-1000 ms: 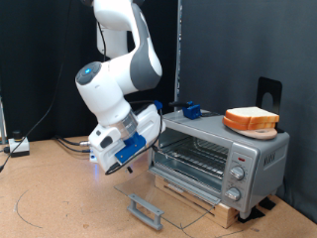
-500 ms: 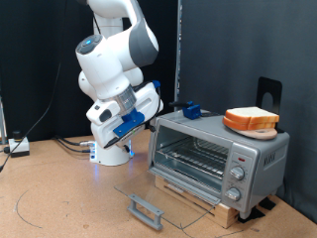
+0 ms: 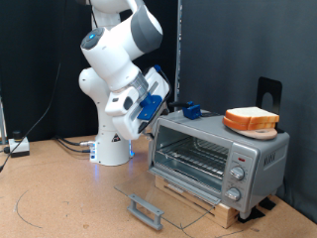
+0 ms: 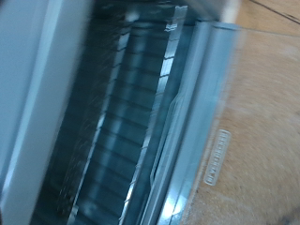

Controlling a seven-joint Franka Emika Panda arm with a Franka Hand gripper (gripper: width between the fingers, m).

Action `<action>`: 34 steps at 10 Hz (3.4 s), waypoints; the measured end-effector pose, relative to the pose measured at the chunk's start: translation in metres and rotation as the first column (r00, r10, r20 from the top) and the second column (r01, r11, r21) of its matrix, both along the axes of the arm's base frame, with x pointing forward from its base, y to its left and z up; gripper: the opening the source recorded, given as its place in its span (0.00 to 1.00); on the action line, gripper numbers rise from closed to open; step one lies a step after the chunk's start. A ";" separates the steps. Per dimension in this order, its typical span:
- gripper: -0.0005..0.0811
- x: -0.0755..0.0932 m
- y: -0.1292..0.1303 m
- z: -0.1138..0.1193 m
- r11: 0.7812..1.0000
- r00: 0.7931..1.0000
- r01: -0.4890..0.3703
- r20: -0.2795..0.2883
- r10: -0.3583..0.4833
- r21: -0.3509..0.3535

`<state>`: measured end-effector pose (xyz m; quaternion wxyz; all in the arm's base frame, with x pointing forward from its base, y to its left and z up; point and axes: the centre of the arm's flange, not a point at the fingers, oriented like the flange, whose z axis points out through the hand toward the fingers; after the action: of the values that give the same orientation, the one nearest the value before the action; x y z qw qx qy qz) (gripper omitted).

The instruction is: Make a piece of toast with the oven

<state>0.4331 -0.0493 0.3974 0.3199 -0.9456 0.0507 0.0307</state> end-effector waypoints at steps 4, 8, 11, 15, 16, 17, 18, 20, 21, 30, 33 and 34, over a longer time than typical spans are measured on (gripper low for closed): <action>0.99 -0.017 0.018 0.026 0.960 0.954 -0.280 0.102 0.281 -0.021; 0.99 -0.017 0.053 0.063 0.863 0.763 -0.502 0.443 0.471 -0.054; 0.99 -0.037 0.078 0.094 0.802 0.651 -0.592 0.540 0.533 -0.078; 0.99 -0.052 0.092 0.094 0.745 0.583 -0.656 0.547 0.601 -0.120; 0.99 -0.064 0.101 0.093 0.708 0.546 -0.693 0.545 0.637 -0.134; 0.99 -0.075 0.107 0.093 0.686 0.527 -0.716 0.542 0.654 -0.131; 0.99 -0.086 0.113 0.094 0.677 0.519 -0.724 0.542 0.661 -0.133; 0.99 -0.107 0.124 0.103 0.684 0.514 -0.712 0.547 0.660 -0.157; 0.99 -0.119 0.128 0.109 0.692 0.519 -0.702 0.547 0.657 -0.165; 0.99 -0.153 0.145 0.110 0.674 0.524 -0.689 0.459 0.717 -0.266; 0.99 -0.132 0.167 0.096 0.642 0.541 -0.711 0.360 0.760 -0.287; 0.99 -0.123 0.169 0.093 0.638 0.548 -0.720 0.342 0.763 -0.273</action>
<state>0.3103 0.1200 0.4906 0.2318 -0.8746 -0.4232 -0.0475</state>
